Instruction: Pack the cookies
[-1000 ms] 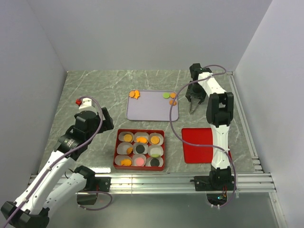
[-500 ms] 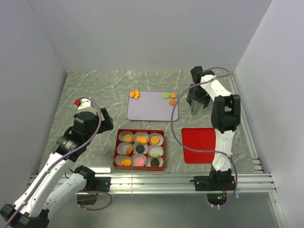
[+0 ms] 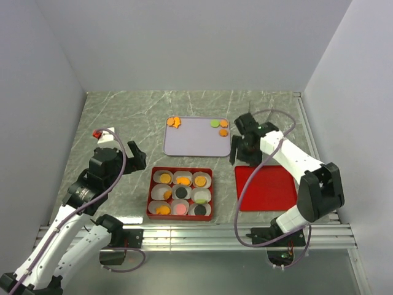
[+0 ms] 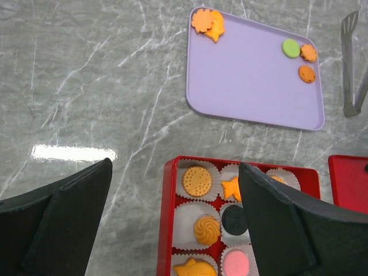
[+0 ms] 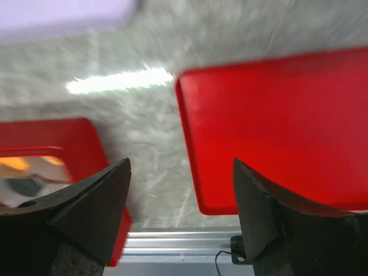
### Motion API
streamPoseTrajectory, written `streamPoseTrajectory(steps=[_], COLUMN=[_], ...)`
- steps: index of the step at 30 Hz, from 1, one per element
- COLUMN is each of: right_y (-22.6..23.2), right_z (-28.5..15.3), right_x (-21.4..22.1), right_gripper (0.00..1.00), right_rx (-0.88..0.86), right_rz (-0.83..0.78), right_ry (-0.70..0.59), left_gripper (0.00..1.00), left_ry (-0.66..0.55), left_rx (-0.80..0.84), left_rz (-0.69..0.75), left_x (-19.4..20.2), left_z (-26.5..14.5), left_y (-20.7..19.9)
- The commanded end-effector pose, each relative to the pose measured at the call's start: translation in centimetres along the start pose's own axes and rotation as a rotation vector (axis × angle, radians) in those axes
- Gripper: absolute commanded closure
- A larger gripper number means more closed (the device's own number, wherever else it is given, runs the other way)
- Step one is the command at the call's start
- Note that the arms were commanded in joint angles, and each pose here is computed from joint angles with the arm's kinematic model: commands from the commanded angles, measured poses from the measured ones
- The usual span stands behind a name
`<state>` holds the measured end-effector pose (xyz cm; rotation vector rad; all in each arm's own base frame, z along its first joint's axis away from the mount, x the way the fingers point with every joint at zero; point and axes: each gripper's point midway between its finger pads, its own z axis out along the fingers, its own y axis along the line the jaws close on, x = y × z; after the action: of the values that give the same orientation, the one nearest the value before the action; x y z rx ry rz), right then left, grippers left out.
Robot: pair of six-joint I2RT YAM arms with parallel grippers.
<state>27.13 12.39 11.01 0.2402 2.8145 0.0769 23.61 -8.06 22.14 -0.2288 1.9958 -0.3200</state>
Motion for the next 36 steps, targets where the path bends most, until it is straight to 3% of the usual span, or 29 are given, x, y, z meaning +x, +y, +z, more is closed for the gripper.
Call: streamPoseTrajectory(steps=[1, 15, 20, 29, 36], right_y=[0.7, 1.5, 1.2, 0.4, 0.6], right_z=[1.8, 7.8, 8.7, 9.8, 8.2], right_x=[2.0, 5.4, 6.3, 7.5, 6.6], right_gripper=[0.25, 0.47, 0.49, 0.77, 0.99], right_rx=[-0.045, -0.035, 0.021, 0.078, 0.058], right_rz=[0.013, -0.124, -0.171, -0.205, -0.236], right_ry=[0.043, 0.143, 0.151, 0.172, 0.115], left_gripper=[0.03, 0.05, 0.05, 0.05, 0.05], left_ry=[-0.027, -0.042, -0.051, -0.049, -0.059], left_rx=[0.02, -0.03, -0.047, -0.08, -0.08], left_rz=[0.003, -0.015, -0.021, -0.027, -0.034], left_x=[-0.9, -1.2, -1.3, -1.3, -1.4], left_z=[0.0, -0.2, -0.1, 0.0, -0.2], left_y=[-0.6, 0.3, 0.6, 1.1, 1.1])
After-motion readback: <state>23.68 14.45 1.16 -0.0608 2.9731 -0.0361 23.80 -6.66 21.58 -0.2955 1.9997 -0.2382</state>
